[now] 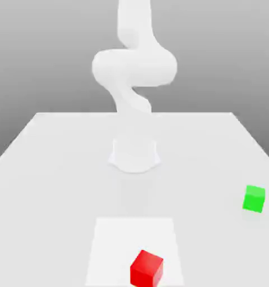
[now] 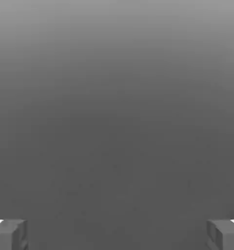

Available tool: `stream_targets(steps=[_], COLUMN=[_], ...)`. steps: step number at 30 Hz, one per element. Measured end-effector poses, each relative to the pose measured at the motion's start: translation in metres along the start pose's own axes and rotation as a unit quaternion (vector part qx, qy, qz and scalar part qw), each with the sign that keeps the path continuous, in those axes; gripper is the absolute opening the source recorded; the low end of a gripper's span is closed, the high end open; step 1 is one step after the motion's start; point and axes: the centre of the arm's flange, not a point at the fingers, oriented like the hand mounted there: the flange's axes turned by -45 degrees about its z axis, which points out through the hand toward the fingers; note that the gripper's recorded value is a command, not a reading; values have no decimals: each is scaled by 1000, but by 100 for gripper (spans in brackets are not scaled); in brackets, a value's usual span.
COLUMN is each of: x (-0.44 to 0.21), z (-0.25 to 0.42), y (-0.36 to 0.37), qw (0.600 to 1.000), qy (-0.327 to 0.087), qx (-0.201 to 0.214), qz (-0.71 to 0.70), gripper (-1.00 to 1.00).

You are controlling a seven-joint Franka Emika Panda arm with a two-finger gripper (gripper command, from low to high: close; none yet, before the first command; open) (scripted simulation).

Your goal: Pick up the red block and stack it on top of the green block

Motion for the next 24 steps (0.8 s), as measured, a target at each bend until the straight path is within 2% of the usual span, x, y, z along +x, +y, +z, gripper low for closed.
stream_targets(steps=[6,12,24], x=[-15,-57,-193], z=[122,232,393], y=[0,-10,-24], qw=[990,962,860], qy=[-82,-154,-284], qx=[62,110,164], qz=[-98,-194,-391], gripper=[0,0,0])
